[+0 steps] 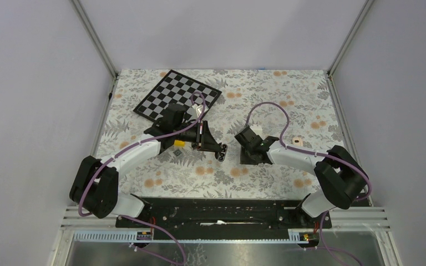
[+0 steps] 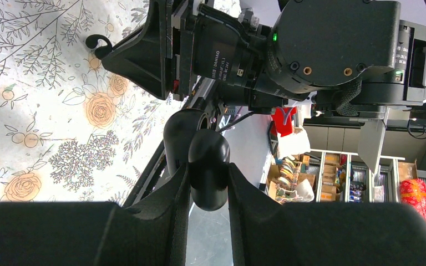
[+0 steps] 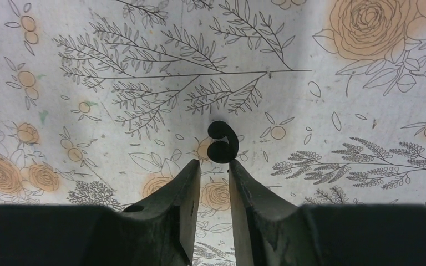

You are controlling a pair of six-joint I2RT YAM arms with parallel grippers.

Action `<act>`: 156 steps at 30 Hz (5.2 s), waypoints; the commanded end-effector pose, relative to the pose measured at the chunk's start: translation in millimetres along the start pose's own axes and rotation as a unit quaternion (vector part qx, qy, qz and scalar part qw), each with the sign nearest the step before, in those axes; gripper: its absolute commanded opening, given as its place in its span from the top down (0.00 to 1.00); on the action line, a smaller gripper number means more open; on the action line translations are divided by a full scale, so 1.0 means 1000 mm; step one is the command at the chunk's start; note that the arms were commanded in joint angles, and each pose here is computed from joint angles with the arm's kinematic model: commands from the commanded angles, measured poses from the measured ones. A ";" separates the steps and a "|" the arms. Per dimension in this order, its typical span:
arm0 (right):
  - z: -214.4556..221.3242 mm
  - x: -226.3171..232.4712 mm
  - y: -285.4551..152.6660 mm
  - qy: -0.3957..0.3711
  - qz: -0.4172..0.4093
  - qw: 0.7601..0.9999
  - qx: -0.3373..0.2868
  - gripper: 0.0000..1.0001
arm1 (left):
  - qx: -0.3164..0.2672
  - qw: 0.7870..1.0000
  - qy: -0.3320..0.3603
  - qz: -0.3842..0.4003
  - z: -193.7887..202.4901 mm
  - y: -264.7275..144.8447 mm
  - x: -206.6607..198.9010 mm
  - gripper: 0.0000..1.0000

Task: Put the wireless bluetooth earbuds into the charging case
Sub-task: Pick up the earbud from the center of the board, then place the earbud in the charging case.

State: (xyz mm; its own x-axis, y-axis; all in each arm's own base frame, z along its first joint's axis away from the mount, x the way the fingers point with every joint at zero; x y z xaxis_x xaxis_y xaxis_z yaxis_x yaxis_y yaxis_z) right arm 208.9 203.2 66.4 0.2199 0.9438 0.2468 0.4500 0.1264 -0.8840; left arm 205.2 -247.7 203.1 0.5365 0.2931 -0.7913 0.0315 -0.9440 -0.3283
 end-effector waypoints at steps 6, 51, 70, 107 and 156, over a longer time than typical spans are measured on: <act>-0.009 0.025 -0.004 0.004 -0.046 0.999 0.000 0.68 | -0.007 0.999 0.033 0.019 -0.009 -0.001 -0.009 0.96; -0.027 -0.009 0.012 0.090 -0.054 0.994 0.012 0.70 | -0.005 0.999 0.037 0.022 -0.010 -0.001 -0.010 0.96; -0.016 0.006 0.014 0.082 -0.078 0.993 0.036 0.74 | -0.003 0.999 0.037 0.022 -0.008 0.000 -0.009 0.96; -0.051 0.009 -0.157 0.077 -0.273 0.945 -0.165 1.00 | -0.035 0.991 0.128 0.019 -0.008 -0.002 -0.010 0.96; -0.059 0.060 -0.156 0.146 -0.297 0.928 -0.172 1.00 | -0.032 0.999 0.002 -0.013 -0.036 0.028 -0.033 1.00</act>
State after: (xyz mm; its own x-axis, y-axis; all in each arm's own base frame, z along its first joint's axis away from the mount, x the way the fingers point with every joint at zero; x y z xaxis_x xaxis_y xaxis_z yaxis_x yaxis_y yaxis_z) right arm 194.6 214.7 222.5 0.0282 0.6406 0.7674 0.7512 0.4929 -0.4390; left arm 216.4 -284.4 226.0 0.5713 0.3726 -0.7313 0.1035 -0.9166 -0.3862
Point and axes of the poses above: each gripper's point midway between its finger pads, its own y axis out along the fingers, its own x axis along the line the jaws close on, z = x × y, the point moved 5 cm from there along -y, back along the fingers, and after that the axes turned 14 degrees about y, right-handed, at the moved point
